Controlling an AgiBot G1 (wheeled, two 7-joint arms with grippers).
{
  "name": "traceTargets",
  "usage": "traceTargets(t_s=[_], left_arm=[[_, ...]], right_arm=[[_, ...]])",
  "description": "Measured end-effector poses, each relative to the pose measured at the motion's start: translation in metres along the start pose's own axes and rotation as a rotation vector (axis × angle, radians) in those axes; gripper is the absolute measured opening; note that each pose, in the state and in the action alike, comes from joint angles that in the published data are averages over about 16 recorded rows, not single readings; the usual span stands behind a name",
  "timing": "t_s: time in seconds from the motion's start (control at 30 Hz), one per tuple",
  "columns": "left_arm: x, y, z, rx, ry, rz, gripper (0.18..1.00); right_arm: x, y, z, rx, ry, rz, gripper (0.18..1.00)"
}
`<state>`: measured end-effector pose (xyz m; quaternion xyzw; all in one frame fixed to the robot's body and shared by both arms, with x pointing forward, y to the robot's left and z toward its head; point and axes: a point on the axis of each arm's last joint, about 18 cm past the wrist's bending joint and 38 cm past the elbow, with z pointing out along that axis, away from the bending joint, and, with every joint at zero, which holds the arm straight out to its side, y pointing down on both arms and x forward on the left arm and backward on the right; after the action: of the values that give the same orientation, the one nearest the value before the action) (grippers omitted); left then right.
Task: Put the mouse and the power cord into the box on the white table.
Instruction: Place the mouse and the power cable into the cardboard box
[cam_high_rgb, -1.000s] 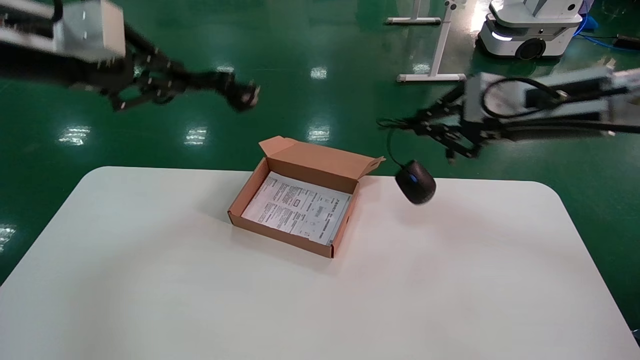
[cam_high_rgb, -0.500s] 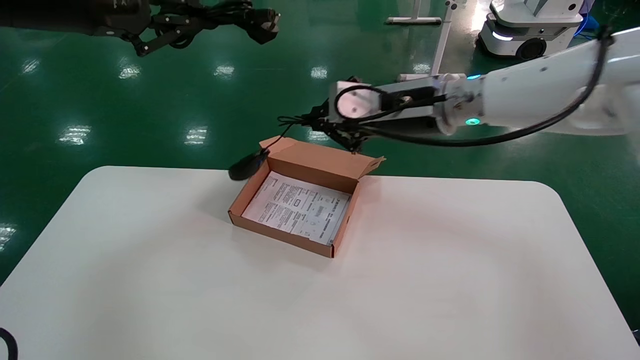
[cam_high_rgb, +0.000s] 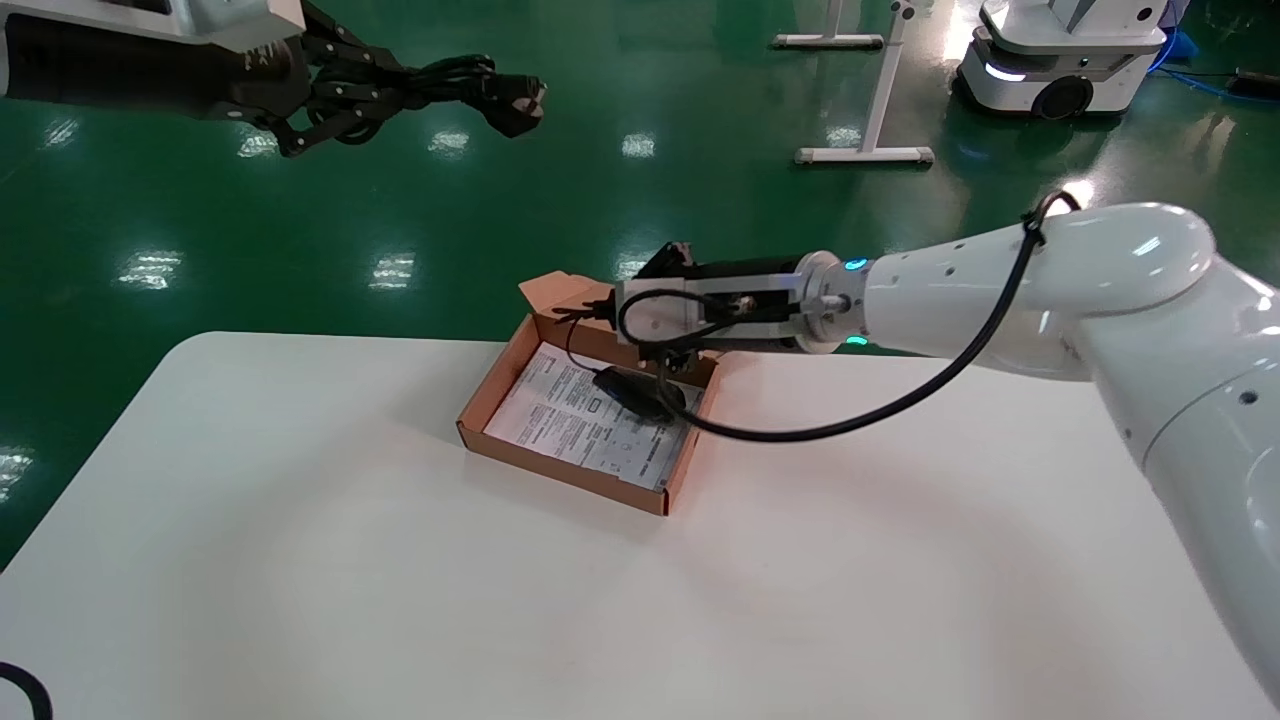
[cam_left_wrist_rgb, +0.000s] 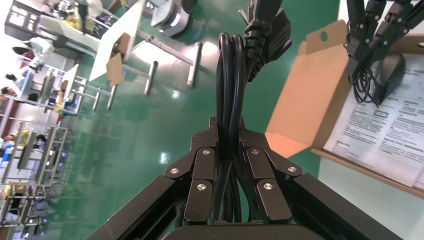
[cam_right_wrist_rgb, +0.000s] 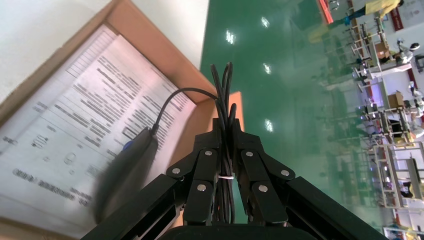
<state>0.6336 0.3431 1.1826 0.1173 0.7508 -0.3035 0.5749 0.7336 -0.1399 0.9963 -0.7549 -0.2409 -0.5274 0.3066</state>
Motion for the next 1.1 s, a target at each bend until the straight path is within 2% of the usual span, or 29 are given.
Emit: traceTargets(t_s=[0.37, 0.7, 0.9, 1.1], left_arm=[[0.019, 0.009, 0.014, -0.051, 0.085, -0.013, 0.239], [0.061, 0.025, 0.054, -0.11, 0.201, -0.03, 0.239], [0.08, 0.031, 0.087, -0.13, 0.2, -0.037, 0.239], [0.098, 0.032, 0.121, -0.139, 0.189, -0.033, 0.239]], right_arm=[[-0.02, -0.01, 0.019, -0.007, -0.034, -0.004, 0.221], [-0.018, -0.009, 0.02, -0.027, -0.038, 0.009, 0.275], [-0.003, 0.005, 0.002, -0.06, -0.014, 0.044, 0.353], [0.016, 0.033, -0.037, -0.106, 0.014, 0.097, 0.464]])
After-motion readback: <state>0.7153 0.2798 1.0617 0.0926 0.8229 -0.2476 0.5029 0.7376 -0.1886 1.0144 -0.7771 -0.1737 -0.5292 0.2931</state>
